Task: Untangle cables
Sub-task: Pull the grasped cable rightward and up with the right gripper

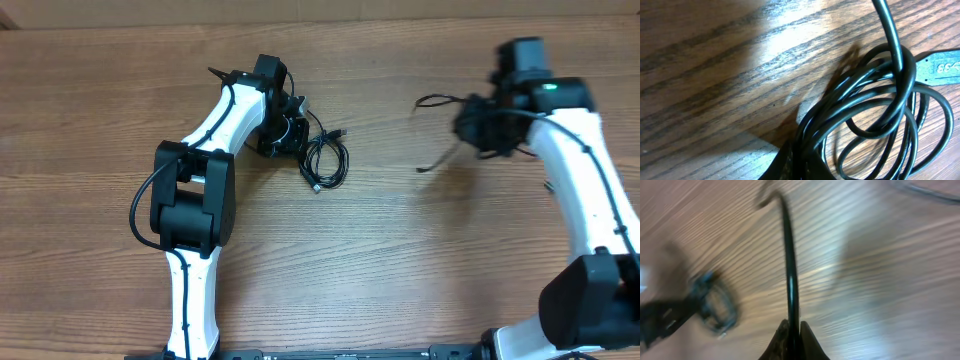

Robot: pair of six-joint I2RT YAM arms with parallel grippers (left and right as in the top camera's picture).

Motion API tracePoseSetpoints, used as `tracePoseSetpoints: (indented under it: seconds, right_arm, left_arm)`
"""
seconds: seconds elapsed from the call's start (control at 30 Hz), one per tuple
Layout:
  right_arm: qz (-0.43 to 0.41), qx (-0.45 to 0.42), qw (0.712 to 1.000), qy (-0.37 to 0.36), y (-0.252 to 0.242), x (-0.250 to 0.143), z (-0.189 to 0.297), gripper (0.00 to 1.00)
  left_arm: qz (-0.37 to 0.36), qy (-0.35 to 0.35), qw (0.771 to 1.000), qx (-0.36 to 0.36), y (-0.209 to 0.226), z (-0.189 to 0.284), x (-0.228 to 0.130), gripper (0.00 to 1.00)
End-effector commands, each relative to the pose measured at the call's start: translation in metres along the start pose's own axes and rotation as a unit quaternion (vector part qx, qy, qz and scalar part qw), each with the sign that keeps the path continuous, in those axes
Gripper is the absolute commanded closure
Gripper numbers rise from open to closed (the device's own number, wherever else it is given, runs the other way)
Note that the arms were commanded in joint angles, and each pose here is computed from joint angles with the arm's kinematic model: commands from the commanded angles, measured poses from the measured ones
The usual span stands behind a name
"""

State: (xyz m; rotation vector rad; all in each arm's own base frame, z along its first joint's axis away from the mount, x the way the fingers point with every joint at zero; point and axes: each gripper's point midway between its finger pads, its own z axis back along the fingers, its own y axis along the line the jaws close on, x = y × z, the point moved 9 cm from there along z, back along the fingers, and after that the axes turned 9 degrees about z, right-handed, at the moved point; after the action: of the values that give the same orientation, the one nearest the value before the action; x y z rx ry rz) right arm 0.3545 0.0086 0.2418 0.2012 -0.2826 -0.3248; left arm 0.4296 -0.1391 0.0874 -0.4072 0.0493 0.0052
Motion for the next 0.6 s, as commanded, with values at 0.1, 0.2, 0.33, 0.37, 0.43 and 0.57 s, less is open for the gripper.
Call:
tracePoseSetpoints:
  seconds: [0.1, 0.2, 0.33, 0.37, 0.43, 0.57]
  right_arm:
    - [-0.048, -0.11, 0.99, -0.077, -0.087, 0.03, 0.032, 0.96]
    - [-0.093, -0.134, 0.983, -0.089, -0.124, 0.037, 0.034, 0.96]
    - [-0.154, -0.148, 0.972, -0.094, -0.163, 0.041, 0.032, 0.96]
    - [-0.181, -0.15, 0.967, -0.095, -0.173, 0.041, 0.031, 0.96]
    - [-0.208, -0.153, 0.962, -0.088, -0.186, 0.039, 0.028, 0.96]
    - [-0.229, -0.137, 0.962, -0.059, -0.2, 0.035, 0.016, 0.96]
  left_arm:
    - [0.003, 0.008, 1.0, 0.012, 0.008, -0.008, -0.001, 0.93]
    - [0.003, 0.008, 1.0, 0.012, 0.008, -0.008, -0.001, 0.93]
    - [0.003, 0.007, 1.0, 0.012, 0.008, -0.008, -0.001, 0.93]
    - [0.003, 0.008, 1.0, 0.012, 0.008, -0.008, -0.001, 0.93]
    - [0.003, 0.008, 1.0, 0.012, 0.008, -0.008, -0.001, 0.93]
    - [0.003, 0.008, 1.0, 0.012, 0.008, -0.008, -0.001, 0.93]
